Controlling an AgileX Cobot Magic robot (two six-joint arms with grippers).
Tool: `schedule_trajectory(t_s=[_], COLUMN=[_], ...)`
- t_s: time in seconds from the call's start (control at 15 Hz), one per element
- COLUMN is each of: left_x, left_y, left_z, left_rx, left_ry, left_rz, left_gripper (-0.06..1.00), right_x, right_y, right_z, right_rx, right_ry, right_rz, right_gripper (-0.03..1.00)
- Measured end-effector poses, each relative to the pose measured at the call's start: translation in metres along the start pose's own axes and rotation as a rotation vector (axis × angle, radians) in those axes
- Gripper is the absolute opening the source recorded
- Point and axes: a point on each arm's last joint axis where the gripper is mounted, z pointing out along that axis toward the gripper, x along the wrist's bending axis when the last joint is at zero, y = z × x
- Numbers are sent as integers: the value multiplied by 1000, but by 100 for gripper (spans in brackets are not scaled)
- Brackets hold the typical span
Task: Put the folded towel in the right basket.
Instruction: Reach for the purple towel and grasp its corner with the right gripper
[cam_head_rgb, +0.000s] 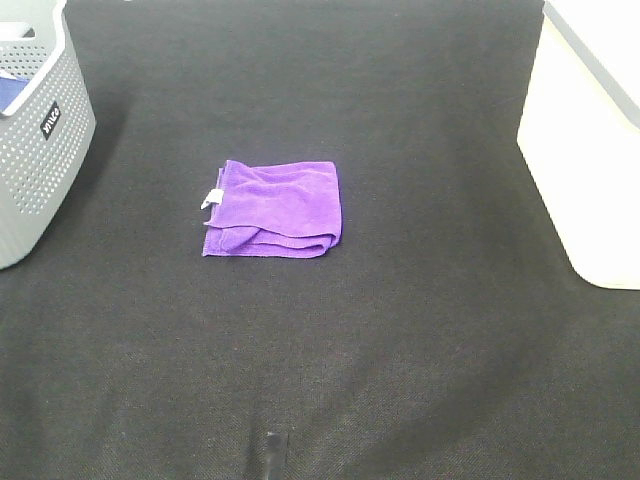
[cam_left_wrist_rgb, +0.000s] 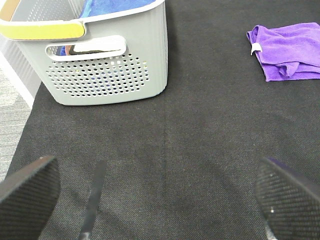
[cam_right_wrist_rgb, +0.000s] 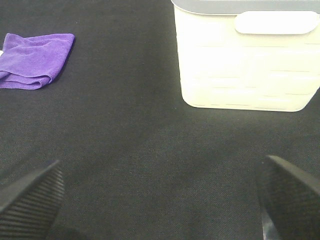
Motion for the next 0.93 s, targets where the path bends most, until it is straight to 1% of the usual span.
schedule_trajectory(t_s=[0.93], left_x=[0], left_y=[0], left_z=[0], left_rx=[0], left_ry=[0], left_rz=[0], left_gripper=[99], right_x=[0], right_y=[0], right_z=[0], right_rx=[0], right_ry=[0], right_rz=[0], right_gripper=[98])
